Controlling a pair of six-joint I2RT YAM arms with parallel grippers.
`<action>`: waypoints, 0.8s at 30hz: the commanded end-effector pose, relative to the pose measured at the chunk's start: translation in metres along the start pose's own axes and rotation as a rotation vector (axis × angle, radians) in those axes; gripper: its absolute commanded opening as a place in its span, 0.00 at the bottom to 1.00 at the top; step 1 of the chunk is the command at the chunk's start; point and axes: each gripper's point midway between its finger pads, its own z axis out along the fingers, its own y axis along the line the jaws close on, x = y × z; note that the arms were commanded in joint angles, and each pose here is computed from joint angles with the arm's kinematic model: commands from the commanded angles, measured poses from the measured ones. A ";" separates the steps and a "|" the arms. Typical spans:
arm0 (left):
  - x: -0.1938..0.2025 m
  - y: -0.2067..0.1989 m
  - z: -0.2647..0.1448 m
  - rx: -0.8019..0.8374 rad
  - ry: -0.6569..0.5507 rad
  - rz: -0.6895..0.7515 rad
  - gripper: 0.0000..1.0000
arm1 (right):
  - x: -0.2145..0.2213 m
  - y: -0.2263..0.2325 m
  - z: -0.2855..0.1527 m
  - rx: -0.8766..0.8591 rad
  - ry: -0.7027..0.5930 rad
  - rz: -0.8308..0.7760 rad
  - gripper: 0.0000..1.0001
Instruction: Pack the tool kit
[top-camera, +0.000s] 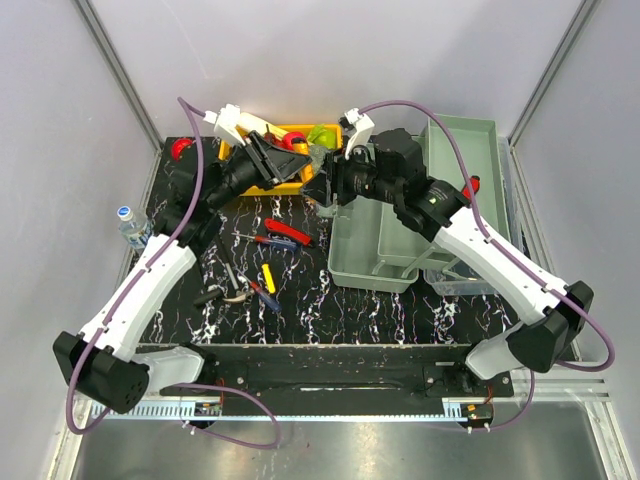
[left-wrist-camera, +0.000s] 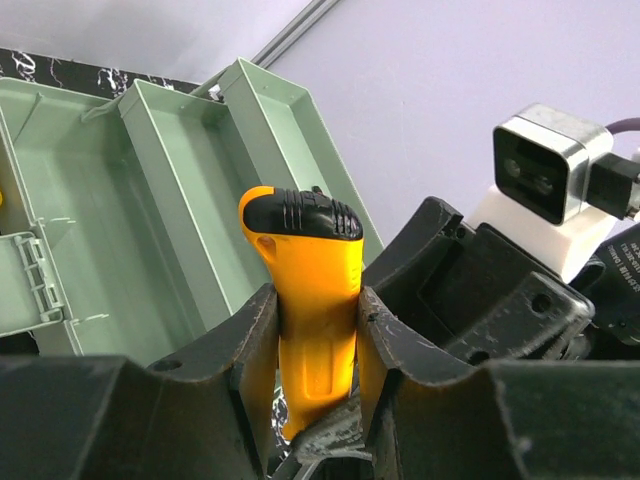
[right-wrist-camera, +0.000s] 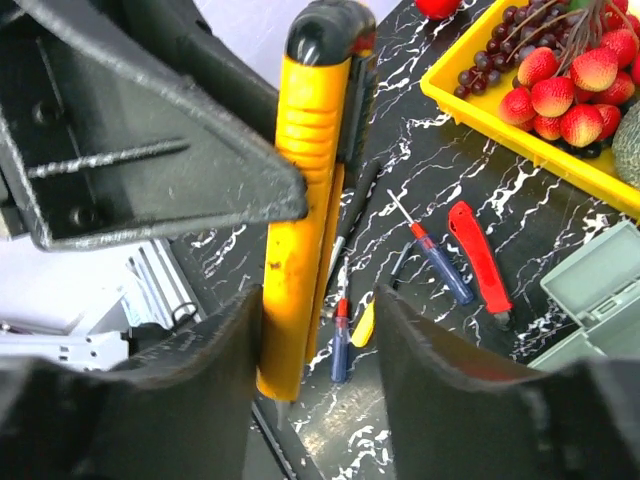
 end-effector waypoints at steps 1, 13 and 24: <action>-0.008 -0.028 -0.003 0.091 -0.043 0.070 0.06 | -0.027 0.011 -0.003 0.010 -0.079 -0.013 0.46; -0.008 -0.001 -0.007 -0.063 -0.062 0.167 0.99 | -0.029 -0.006 -0.010 0.114 -0.106 -0.035 0.00; -0.031 0.026 -0.037 -0.284 -0.164 0.290 0.99 | -0.057 -0.092 -0.075 0.612 -0.168 -0.183 0.00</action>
